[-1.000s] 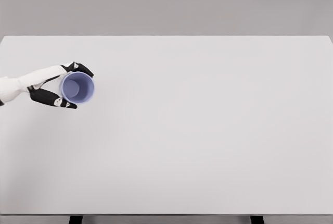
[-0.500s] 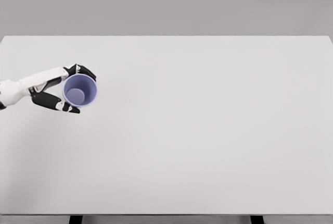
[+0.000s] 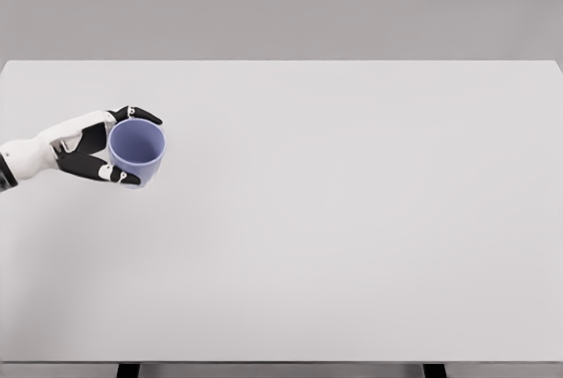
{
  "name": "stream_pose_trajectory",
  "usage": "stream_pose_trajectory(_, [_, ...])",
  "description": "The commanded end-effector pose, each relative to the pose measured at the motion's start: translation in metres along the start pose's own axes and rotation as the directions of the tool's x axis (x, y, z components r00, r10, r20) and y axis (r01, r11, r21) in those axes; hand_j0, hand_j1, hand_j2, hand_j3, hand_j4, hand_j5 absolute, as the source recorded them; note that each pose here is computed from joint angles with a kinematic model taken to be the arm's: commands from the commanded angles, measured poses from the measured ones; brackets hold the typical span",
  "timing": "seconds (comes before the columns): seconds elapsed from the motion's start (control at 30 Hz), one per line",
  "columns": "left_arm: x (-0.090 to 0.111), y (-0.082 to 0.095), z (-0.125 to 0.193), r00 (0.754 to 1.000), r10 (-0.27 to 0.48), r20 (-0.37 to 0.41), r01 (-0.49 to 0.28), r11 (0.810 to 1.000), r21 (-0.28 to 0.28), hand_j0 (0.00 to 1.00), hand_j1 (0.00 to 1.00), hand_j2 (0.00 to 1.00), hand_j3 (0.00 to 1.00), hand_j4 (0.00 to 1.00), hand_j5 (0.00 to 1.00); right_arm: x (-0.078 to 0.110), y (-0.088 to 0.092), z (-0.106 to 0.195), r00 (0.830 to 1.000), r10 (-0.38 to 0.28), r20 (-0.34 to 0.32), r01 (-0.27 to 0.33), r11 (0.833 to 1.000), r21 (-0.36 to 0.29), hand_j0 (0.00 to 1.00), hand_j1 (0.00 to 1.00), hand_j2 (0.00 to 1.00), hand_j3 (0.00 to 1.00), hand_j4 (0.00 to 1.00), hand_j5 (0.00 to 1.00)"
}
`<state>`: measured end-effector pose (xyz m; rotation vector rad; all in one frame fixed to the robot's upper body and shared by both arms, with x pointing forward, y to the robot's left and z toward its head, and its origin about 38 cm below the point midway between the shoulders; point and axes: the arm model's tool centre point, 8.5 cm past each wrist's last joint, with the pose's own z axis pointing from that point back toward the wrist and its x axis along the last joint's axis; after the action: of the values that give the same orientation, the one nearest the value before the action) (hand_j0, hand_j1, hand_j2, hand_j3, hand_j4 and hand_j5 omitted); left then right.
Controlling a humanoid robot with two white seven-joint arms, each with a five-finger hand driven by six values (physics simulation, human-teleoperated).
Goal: Flip the cup with left arm and place it on the table
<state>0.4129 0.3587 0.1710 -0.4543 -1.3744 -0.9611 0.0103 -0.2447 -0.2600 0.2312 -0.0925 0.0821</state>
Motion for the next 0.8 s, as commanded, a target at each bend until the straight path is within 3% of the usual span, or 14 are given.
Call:
stream_pose_trajectory(0.0, [-0.003, 0.000, -0.002, 0.997, 0.079, -0.016, -0.079, 0.997, 0.010, 0.58, 0.58, 0.58, 0.58, 0.58, 0.58, 0.000, 0.000, 0.000, 1.000, 0.000, 0.000, 0.000, 1.000, 0.000, 1.00, 1.00, 1.00, 1.00, 1.00, 1.00])
stream_pose_trajectory(0.47, [-0.014, -0.011, -0.014, 0.993, 0.118, -0.027, -0.118, 0.993, -0.008, 0.69, 0.69, 0.69, 0.69, 0.69, 0.69, 0.000, 0.000, 0.000, 1.000, 0.000, 0.000, 0.000, 1.000, 0.000, 1.00, 1.00, 1.00, 1.00, 1.00, 1.00])
stream_pose_trajectory(0.77, [-0.034, -0.018, -0.019, 0.981, 0.180, -0.077, -0.181, 0.984, 0.001, 0.75, 0.75, 0.75, 0.75, 0.75, 0.75, 0.000, 0.000, 0.000, 1.000, 0.000, 0.000, 0.000, 1.000, 0.000, 1.00, 1.00, 1.00, 1.00, 1.00, 1.00])
